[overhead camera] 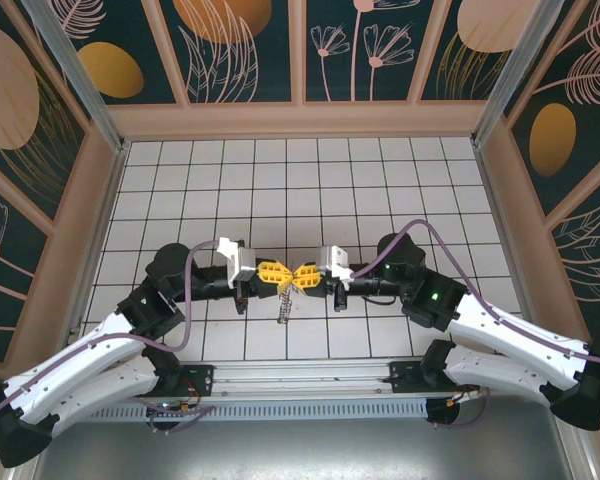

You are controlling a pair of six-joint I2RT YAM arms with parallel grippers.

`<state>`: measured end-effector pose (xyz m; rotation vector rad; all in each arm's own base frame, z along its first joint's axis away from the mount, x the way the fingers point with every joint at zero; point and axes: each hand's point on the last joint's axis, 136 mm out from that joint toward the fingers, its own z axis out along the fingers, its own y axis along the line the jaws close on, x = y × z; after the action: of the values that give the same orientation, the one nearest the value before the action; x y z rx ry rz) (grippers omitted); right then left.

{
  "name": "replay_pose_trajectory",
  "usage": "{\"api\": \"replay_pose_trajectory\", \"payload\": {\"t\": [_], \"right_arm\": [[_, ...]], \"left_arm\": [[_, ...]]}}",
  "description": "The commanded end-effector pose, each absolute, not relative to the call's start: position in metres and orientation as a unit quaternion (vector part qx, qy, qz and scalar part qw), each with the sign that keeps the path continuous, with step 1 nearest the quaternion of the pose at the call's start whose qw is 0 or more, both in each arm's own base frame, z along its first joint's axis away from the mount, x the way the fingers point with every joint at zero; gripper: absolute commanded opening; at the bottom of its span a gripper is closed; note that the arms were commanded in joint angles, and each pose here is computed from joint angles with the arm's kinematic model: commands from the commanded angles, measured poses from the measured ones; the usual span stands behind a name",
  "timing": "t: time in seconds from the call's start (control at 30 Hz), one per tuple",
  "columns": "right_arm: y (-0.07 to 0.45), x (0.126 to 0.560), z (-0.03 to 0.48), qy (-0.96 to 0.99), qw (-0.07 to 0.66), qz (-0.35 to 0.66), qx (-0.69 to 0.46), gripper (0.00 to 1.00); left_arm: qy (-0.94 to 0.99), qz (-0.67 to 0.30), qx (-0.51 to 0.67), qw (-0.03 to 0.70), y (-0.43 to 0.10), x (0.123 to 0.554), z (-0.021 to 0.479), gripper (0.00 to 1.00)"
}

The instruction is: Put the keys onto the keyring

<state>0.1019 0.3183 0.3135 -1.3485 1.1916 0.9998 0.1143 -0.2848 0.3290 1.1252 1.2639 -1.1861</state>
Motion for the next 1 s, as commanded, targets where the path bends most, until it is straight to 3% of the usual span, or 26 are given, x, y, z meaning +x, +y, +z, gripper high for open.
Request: {"api": "replay_pose_trajectory", "payload": {"t": [0.0, 0.13, 0.3, 0.37, 0.53, 0.97], "right_arm": [[0.32, 0.101, 0.322, 0.487, 0.521, 0.416, -0.563, 0.0], [0.315, 0.108, 0.334, 0.495, 0.528, 0.418, -0.549, 0.0], [0.312, 0.123, 0.328, 0.532, 0.516, 0.388, -0.547, 0.0], [0.311, 0.127, 0.324, 0.546, 0.512, 0.372, -0.549, 0.0], [0.311, 0.132, 0.317, 0.572, 0.485, 0.351, -0.561, 0.0], [0.312, 0.125, 0.301, 0.584, 0.432, 0.344, -0.595, 0.0]], "left_arm": [[0.498, -0.506, 0.469, 0.525, -0.282, 0.107, 0.348, 0.0], [0.535, -0.485, 0.472, 0.506, -0.283, 0.114, 0.338, 0.0], [0.607, -0.416, 0.476, 0.482, -0.276, 0.131, 0.326, 0.25], [0.629, -0.386, 0.479, 0.475, -0.273, 0.138, 0.322, 0.29], [0.658, -0.322, 0.511, 0.45, -0.268, 0.149, 0.321, 0.32], [0.652, -0.34, 0.56, 0.382, -0.286, 0.142, 0.305, 0.32]]}}
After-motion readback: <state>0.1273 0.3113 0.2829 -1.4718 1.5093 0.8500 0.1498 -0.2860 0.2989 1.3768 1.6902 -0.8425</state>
